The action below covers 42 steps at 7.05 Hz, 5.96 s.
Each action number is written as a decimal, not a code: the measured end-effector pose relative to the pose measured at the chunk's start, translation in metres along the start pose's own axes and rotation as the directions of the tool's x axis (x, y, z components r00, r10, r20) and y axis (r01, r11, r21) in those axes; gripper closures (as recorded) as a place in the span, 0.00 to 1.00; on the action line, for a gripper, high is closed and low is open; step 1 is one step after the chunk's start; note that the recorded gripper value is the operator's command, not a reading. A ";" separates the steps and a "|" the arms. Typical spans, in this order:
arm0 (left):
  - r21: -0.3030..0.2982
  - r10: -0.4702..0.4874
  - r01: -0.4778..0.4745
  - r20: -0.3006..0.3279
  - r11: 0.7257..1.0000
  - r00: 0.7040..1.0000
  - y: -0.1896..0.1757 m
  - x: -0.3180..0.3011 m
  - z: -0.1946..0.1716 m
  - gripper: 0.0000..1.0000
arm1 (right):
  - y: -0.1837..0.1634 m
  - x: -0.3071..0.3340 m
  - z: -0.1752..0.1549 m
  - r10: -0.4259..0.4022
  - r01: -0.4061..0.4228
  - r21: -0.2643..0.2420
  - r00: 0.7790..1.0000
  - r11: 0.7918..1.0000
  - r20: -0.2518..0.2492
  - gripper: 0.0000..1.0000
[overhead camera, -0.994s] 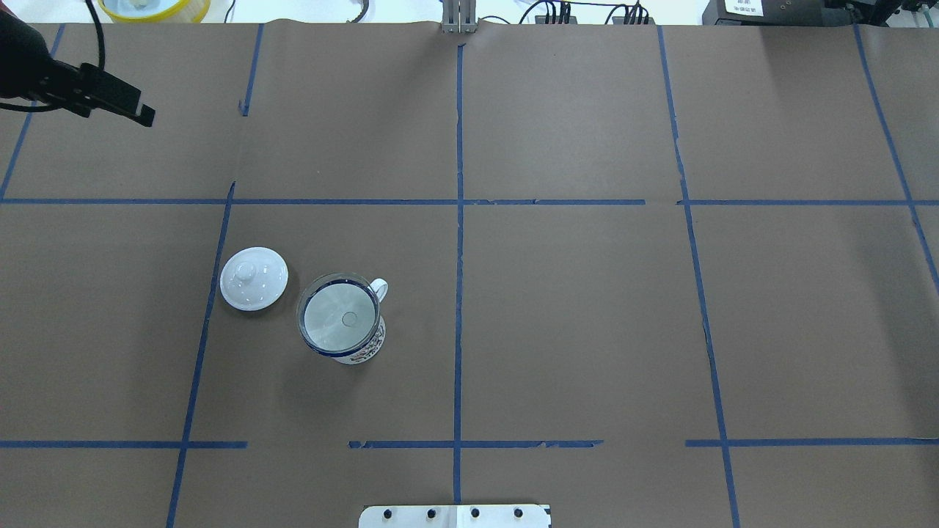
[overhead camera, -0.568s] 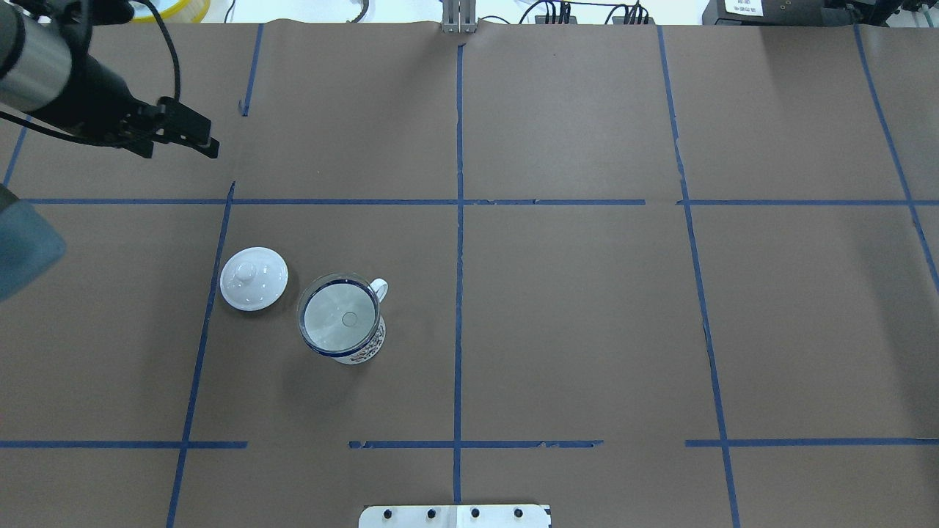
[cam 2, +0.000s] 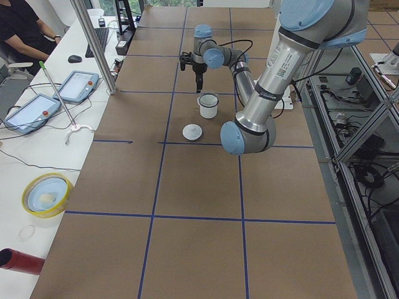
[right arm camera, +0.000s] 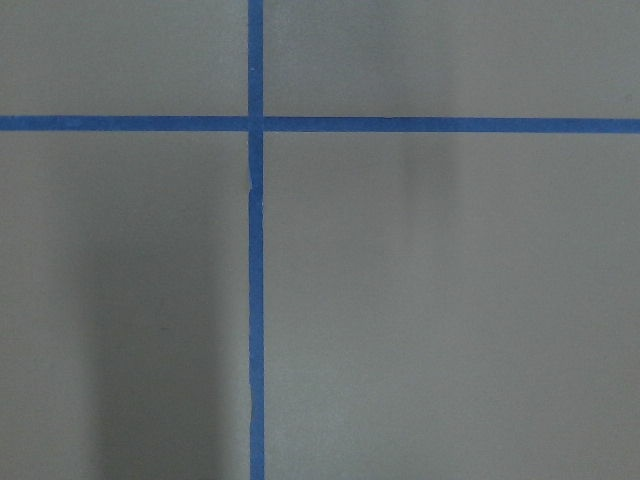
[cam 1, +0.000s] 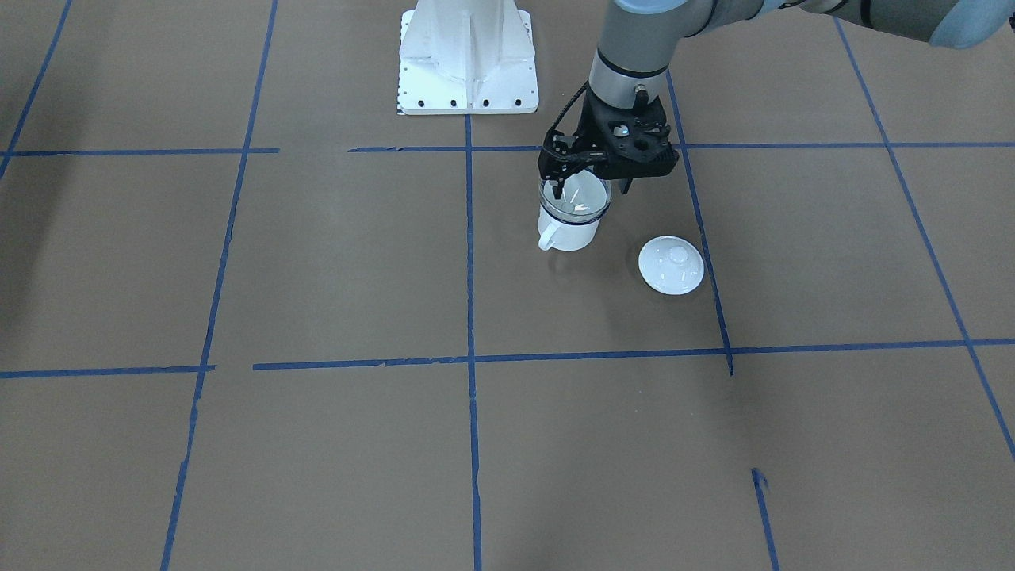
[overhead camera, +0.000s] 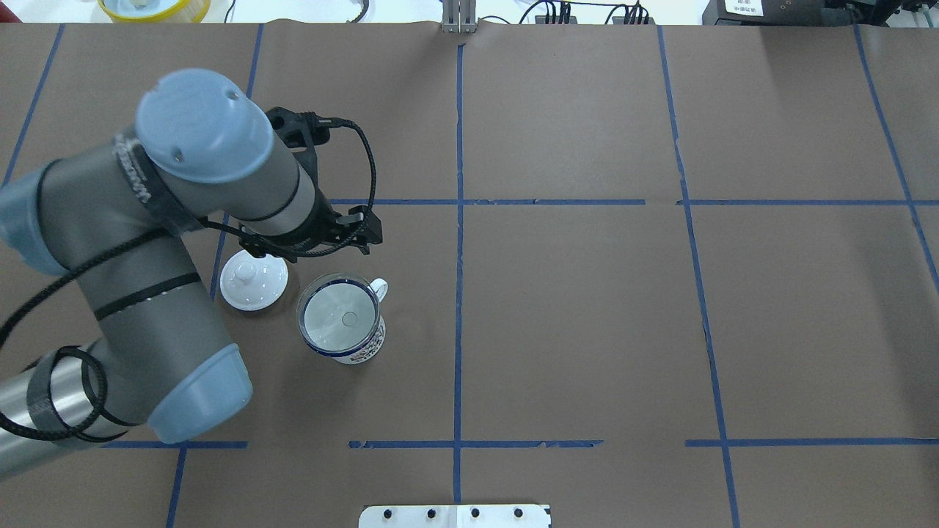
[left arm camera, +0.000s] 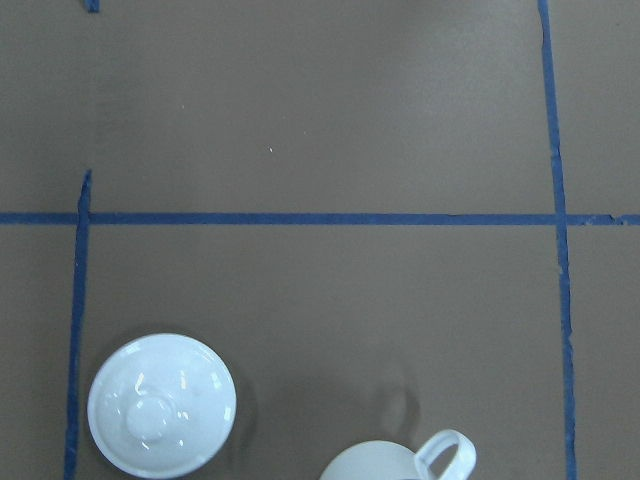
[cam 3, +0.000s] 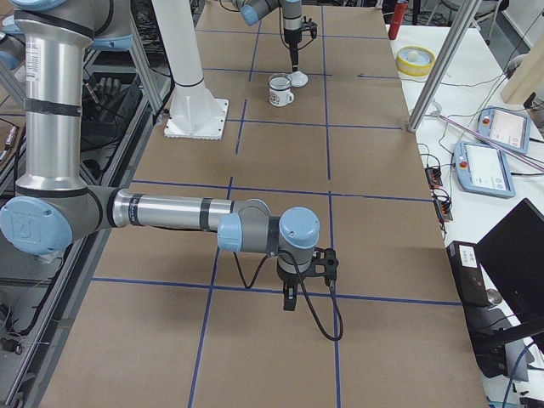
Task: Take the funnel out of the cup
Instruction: 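Move the left gripper over the clear funnel in the white mug, then lower the left gripper and close it on the funnel's stem, then lift the clear funnel up out of the mug with the left gripper, then carry the funnel farther from the robot, set it down, open left gripper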
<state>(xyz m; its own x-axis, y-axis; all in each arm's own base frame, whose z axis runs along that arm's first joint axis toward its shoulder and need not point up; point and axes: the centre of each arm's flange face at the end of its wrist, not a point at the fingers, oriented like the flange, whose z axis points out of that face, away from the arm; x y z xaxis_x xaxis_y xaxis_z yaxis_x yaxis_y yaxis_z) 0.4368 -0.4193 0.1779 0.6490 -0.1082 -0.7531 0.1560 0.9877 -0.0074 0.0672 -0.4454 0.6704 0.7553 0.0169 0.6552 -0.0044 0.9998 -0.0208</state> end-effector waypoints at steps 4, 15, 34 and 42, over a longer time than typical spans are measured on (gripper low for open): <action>-0.031 -0.025 0.024 -0.017 0.999 1.000 0.026 0.020 0.051 0.05 | 0.000 0.000 0.000 0.000 0.000 0.000 1.000 1.000 0.000 0.00; -0.078 -0.062 0.060 -0.029 0.995 0.998 0.043 0.021 0.041 1.00 | 0.000 0.000 0.000 0.000 0.000 0.000 1.000 1.000 0.000 0.00; 0.252 -0.559 0.942 -0.758 0.223 0.336 -0.140 -0.079 0.145 1.00 | 0.000 0.000 0.000 0.000 0.000 -0.001 1.000 1.000 0.000 0.00; 0.435 -0.514 0.839 -0.663 0.328 0.545 -0.141 -0.084 0.162 0.00 | 0.000 0.000 0.000 0.000 0.000 0.000 1.000 1.000 0.000 0.00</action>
<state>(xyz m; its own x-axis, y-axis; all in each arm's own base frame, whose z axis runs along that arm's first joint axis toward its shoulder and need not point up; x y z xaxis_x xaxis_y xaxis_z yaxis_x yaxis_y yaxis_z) 0.4808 -0.5680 0.3488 -0.2203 -0.4920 -0.8423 0.9194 0.1837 -0.3478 0.0672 -0.4453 0.6705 0.7553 0.0171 0.6552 -0.0043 0.9998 -0.0210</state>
